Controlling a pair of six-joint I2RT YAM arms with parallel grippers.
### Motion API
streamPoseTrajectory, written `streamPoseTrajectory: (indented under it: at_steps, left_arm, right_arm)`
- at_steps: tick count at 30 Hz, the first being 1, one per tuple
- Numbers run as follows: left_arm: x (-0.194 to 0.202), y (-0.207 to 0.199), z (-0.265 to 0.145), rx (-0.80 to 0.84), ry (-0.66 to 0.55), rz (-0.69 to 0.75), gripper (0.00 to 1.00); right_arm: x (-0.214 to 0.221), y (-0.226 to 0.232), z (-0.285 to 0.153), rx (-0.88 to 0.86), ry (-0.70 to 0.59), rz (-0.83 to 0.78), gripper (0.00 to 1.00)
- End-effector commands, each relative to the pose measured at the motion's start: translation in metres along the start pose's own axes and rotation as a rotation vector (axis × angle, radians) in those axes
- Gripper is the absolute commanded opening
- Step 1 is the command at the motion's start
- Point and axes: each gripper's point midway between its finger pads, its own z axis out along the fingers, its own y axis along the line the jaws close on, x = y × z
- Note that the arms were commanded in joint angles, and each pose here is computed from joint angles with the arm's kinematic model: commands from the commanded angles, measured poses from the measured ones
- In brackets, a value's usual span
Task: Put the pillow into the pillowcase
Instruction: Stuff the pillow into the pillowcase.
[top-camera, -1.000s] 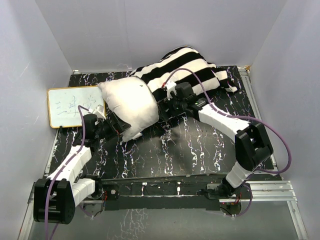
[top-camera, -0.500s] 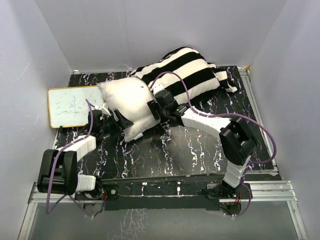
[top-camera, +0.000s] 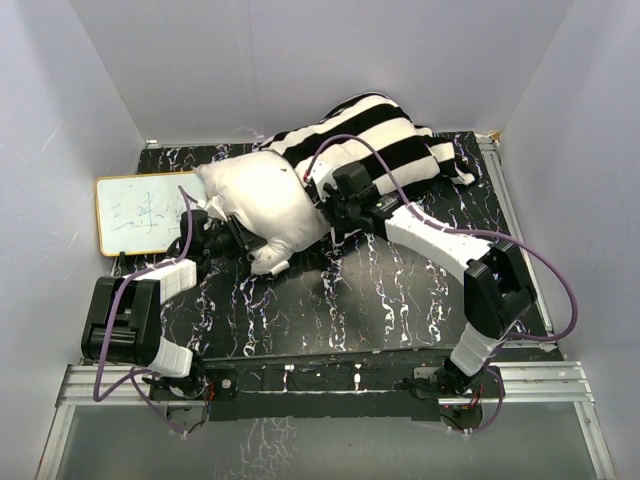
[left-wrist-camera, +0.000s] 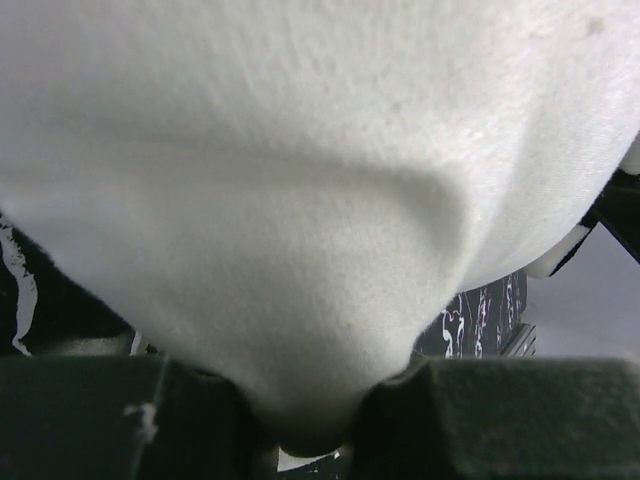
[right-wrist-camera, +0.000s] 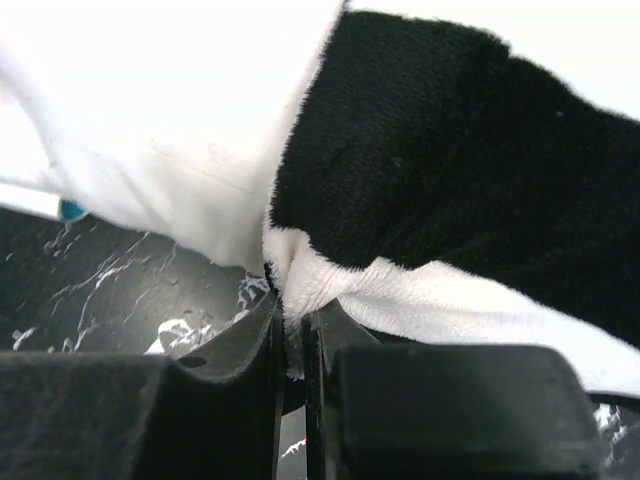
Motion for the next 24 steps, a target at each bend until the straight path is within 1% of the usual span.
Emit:
streamPoseTrajectory:
  at_steps: [1,2,3,4,6,7,8,9,11,13,17,19,21,24]
  left_arm:
    - [-0.016,-0.040,0.008,0.146,-0.024,0.098,0.06]
    - [-0.014,-0.046,0.011,0.172,-0.019,0.108,0.02]
    - [-0.013,-0.056,0.016,0.203,-0.021,0.121,0.00]
    - [-0.013,-0.067,0.021,0.235,-0.024,0.136,0.00]
    - [-0.012,-0.096,0.031,0.299,-0.023,0.171,0.00]
    - [-0.015,-0.108,0.033,0.318,-0.037,0.187,0.00]
    - [-0.019,-0.118,0.032,0.328,-0.058,0.200,0.00]
    - [-0.023,-0.125,0.029,0.334,-0.083,0.204,0.00]
    - [-0.028,-0.133,0.017,0.345,-0.129,0.204,0.00]
    - [-0.029,-0.136,0.006,0.345,-0.168,0.214,0.00]
    - [-0.029,-0.138,-0.006,0.365,-0.211,0.211,0.00]
    - [-0.027,-0.142,-0.006,0.397,-0.206,0.200,0.00]
    - [-0.025,-0.152,-0.010,0.451,-0.195,0.184,0.00]
    - [-0.024,-0.175,-0.014,0.538,-0.140,0.173,0.00]
  right_arm:
    - [-0.039,0.029,-0.023,-0.317,-0.132,-0.087,0.08]
    - [-0.056,0.042,-0.030,-0.404,-0.188,-0.103,0.08]
    - [-0.066,0.060,-0.025,-0.513,-0.203,-0.083,0.08]
    - [-0.084,0.080,-0.022,-0.632,-0.210,-0.054,0.08]
    - [-0.130,0.133,-0.028,-0.887,-0.223,-0.026,0.08]
    - [-0.159,0.159,-0.041,-0.976,-0.281,-0.043,0.08]
    - [-0.177,0.180,-0.050,-1.002,-0.348,-0.081,0.08]
    - [-0.188,0.199,-0.060,-1.054,-0.377,-0.101,0.08]
    - [-0.198,0.213,-0.080,-1.160,-0.402,-0.083,0.08]
    - [-0.188,0.205,-0.069,-1.133,-0.365,-0.035,0.08]
    - [-0.155,0.145,-0.035,-0.969,-0.309,0.072,0.08]
    - [-0.142,0.122,-0.035,-0.890,-0.312,0.044,0.08]
    - [-0.145,0.108,-0.054,-0.832,-0.354,-0.027,0.08]
    - [-0.176,0.103,-0.115,-0.814,-0.485,-0.167,0.08]
